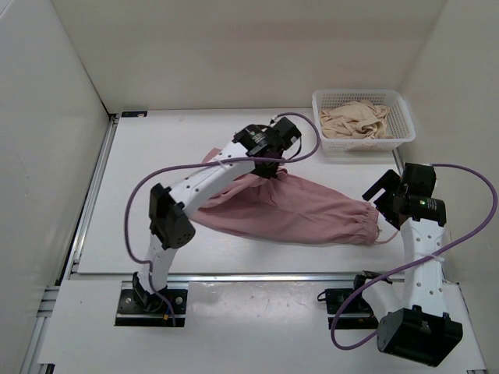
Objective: Fold and stack the trousers
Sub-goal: Fold the trousers
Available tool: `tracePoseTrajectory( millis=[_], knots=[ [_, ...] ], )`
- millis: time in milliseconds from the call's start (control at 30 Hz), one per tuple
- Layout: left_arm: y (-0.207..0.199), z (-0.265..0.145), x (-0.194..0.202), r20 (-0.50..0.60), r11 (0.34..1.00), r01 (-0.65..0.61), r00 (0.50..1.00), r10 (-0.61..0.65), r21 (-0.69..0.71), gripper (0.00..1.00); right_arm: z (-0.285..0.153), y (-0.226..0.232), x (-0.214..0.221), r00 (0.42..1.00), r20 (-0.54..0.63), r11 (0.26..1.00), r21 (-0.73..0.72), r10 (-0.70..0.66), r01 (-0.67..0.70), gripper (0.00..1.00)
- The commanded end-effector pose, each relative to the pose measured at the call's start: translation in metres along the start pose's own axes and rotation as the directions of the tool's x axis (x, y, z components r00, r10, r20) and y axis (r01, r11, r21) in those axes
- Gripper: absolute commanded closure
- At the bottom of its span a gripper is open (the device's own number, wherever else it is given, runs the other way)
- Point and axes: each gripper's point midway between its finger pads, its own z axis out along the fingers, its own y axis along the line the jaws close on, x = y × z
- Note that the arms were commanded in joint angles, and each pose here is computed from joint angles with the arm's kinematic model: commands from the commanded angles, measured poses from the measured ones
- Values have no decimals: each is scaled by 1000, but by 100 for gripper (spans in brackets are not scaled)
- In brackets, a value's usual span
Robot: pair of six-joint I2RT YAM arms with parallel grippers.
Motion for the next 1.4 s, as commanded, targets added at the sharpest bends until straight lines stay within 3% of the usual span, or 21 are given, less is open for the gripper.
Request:
tracePoseTrajectory(
  millis=[0, 200, 233, 267, 300, 333, 367, 500, 567, 633, 700, 800, 867, 1000, 1067, 1233, 1300, 1333, 1367],
  knots=[
    [4, -28, 9, 19, 1000, 6, 1000, -6, 11, 90, -3, 4, -4, 1000, 7, 1000, -17, -23, 23, 8],
    [-33, -17, 62, -87, 996, -26, 996, 33, 85, 90, -1, 1, -2, 1000, 3, 1000, -5, -23, 23, 8],
    [-35, -7, 78, -133, 996, -27, 990, 39, 89, 85, -1, 1, -2, 1000, 3, 1000, -5, -23, 23, 8],
    [-41, -3, 90, -166, 994, -40, 984, 57, 104, 69, -1, 1, -2, 1000, 3, 1000, -5, -23, 23, 8],
    [-44, 2, 98, -199, 992, -43, 978, 66, 115, 25, -1, 1, -2, 1000, 3, 1000, -5, -23, 23, 8],
    [-42, 4, 103, -217, 993, -50, 973, 72, 106, 7, -1, 1, -2, 1000, 3, 1000, -5, -23, 23, 8],
    [-34, 0, 105, -231, 995, -63, 970, 80, 77, 0, -1, 1, -2, 1000, 3, 1000, -5, -23, 23, 8],
    [1, -38, 51, -90, 1000, -20, 996, 21, 14, 1, -1, 1, -2, 1000, 3, 1000, -5, -23, 23, 8],
    [39, -50, 16, -29, 996, 84, 996, -83, 23, 11, -1, 1, -2, 1000, 3, 1000, -5, -23, 23, 8],
    [71, -53, -10, 47, 987, 156, 986, -158, 46, 11, -3, 1, -2, 1000, 13, 1000, -10, -23, 23, 8],
    [124, -32, -10, 39, 967, 256, 966, -256, 3, 1, -4, 3, -2, 1000, 7, 1000, -19, -23, 23, 8],
    [168, 12, 0, -27, 916, 387, 922, -386, 103, 0, -10, 14, -5, 1000, 6, 998, -68, 9, -8, 8],
    [195, 32, 10, -53, 890, 449, 894, -446, 76, 0, -13, 20, -9, 1000, 18, 996, -89, 9, -7, 8],
    [214, 71, 47, -182, 875, 482, 865, -467, 47, 0, -14, 25, -14, 1000, 16, 995, -102, 8, -7, 8],
    [218, 84, 54, -196, 863, 500, 855, -480, 70, 1, -14, 27, -13, 1000, 9, 994, -114, 7, -6, 8],
    [207, 122, 82, -310, 866, 491, 842, -442, 99, 7, -10, 27, -12, 1000, 3, 994, -111, 7, -7, 8],
    [210, 133, 94, -336, 873, 485, 832, -441, 57, 13, -10, 27, -12, 1000, 3, 994, -111, 7, -7, 8],
    [213, 142, 102, -360, 866, 500, 813, -457, 30, 30, -12, 27, -13, 1000, 11, 993, -115, 7, -6, 8],
    [211, 146, 106, -376, 864, 503, 807, -455, 33, 37, -12, 27, -13, 1000, 11, 993, -115, 7, -6, 8]
  ],
)
